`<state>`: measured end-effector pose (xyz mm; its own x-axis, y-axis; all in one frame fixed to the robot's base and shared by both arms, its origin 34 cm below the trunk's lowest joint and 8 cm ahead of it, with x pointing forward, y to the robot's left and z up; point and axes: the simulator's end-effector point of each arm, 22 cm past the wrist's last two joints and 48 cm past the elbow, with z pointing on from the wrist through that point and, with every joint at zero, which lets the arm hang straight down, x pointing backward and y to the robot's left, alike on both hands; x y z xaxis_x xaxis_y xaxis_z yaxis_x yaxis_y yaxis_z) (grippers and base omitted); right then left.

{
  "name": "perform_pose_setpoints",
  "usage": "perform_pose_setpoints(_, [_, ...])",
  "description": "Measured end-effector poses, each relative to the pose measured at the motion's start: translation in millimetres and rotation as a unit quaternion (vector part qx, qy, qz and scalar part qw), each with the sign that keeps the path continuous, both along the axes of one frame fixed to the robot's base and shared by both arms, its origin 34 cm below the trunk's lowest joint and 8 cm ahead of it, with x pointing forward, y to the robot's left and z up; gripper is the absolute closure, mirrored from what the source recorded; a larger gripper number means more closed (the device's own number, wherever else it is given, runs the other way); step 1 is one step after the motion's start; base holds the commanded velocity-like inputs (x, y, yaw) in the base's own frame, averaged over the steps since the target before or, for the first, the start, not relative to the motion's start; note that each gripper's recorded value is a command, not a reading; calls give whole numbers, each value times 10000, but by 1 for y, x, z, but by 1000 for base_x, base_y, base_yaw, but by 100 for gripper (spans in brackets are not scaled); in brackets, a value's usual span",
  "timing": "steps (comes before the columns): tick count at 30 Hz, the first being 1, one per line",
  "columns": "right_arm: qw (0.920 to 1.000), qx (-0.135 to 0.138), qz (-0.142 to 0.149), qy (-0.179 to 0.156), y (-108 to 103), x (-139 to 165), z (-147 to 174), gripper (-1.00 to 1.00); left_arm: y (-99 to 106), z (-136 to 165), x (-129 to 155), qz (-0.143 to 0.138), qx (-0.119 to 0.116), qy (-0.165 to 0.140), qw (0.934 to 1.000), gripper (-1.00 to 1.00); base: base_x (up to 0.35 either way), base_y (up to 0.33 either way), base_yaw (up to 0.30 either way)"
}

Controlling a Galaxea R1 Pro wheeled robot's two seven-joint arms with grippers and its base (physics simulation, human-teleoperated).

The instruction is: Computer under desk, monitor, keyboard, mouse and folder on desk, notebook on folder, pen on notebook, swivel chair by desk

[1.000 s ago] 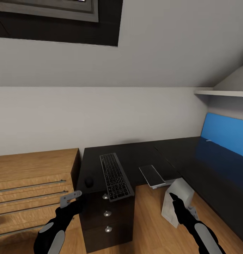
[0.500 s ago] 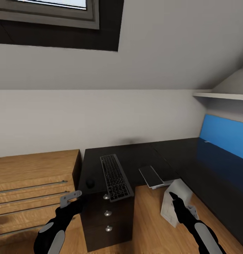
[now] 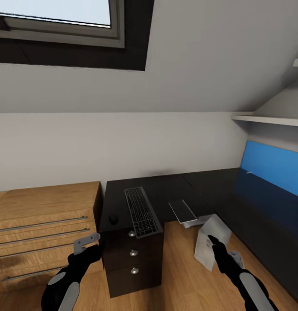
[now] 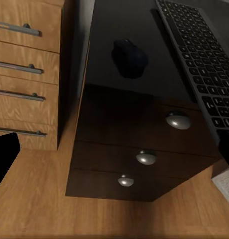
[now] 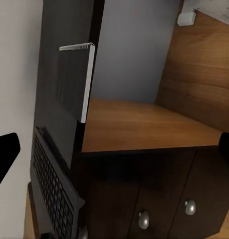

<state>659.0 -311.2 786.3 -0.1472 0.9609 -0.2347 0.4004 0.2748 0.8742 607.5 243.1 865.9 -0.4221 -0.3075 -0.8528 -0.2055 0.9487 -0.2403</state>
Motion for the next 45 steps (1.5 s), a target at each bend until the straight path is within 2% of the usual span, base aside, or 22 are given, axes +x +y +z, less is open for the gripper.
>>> perform_pose_setpoints(4, [9999, -125, -39, 13, -15, -1, 7, -100, 2, 6, 0, 6, 9, 3, 10000, -100, -13, 0, 0])
perform_pose_setpoints(5, [9997, -230, -40, 122, -25, -4, 1, -100, 0, 6, -1, -15, -14, 37, 10000, -100, -3, 0, 0])
perform_pose_setpoints(10, [9990, -337, 163, 248, -8, -7, -3, -100, -19, 10, -2, -132, -112, 97, 9998, -100, -28, 0, 0])
perform_pose_setpoints(11, [9980, -471, 303, 297, 1, -8, -5, -100, -30, 10, -3, -202, -158, 125, 9996, -100, -159, 0, 0])
perform_pose_setpoints(12, [9977, -501, 329, 304, 2, -8, -4, -100, -30, 11, -3, -208, -158, 130, 9996, -100, -223, 0, 0])
perform_pose_setpoints(14, [9973, -547, 378, 312, 5, -8, -2, -100, -28, 14, -3, -169, -172, 133, 9996, -100, -262, 0, 0])
perform_pose_setpoints(17, [9970, -576, 420, 311, 10, -8, 2, -100, -4, 21, -2, 95, -217, 101, 9997, -100, -170, 0, 0])
perform_pose_setpoints(20, [9969, -580, 437, 302, 12, -8, 7, -100, 5, 26, -2, 203, -234, 93, 9995, -100, -56, 0, 0])
perform_pose_setpoints(23, [9969, -586, 435, 298, 12, -8, 12, -100, 8, 31, -3, 232, -231, 97, 9994, -100, -19, 0, 0])
perform_pose_setpoints(29, [9977, -606, 254, 194, 11, -5, 26, -100, 7, 37, -4, 234, -223, 124, 9994, -100, -5, 0, 0])
perform_pose_setpoints(32, [9979, -602, 224, 68, 16, -1, 37, -100, 6, 38, -4, 225, -223, 125, 9994, -100, -1, 0, 0])
perform_pose_setpoints(33, [9975, -656, 228, -85, 20, 4, 50, -100, 6, 40, -3, 226, -212, 107, 9995, -100, 0, 0, 0])
perform_pose_setpoints(37, [9973, -693, 224, -113, 28, 6, 52, -100, 7, 40, -3, 227, -204, 104, 9995, -100, -1, -1, 49])
perform_pose_setpoints(38, [9945, -1010, 287, 5, 40, 4, 46, -100, 9, 40, -3, 242, -201, 87, 9995, -100, -23, -27, 205])
perform_pose_setpoints(40, [9920, -1218, 317, 88, 44, 2, 43, -100, 9, 40, -3, 245, -200, 85, 9995, -100, -94, -111, 236])
perform_pose_setpoints(45, [9888, -1452, 310, 153, 45, 1, 41, -100, 8, 40, -3, 232, -199, 99, 9995, -100, -156, -188, 259])
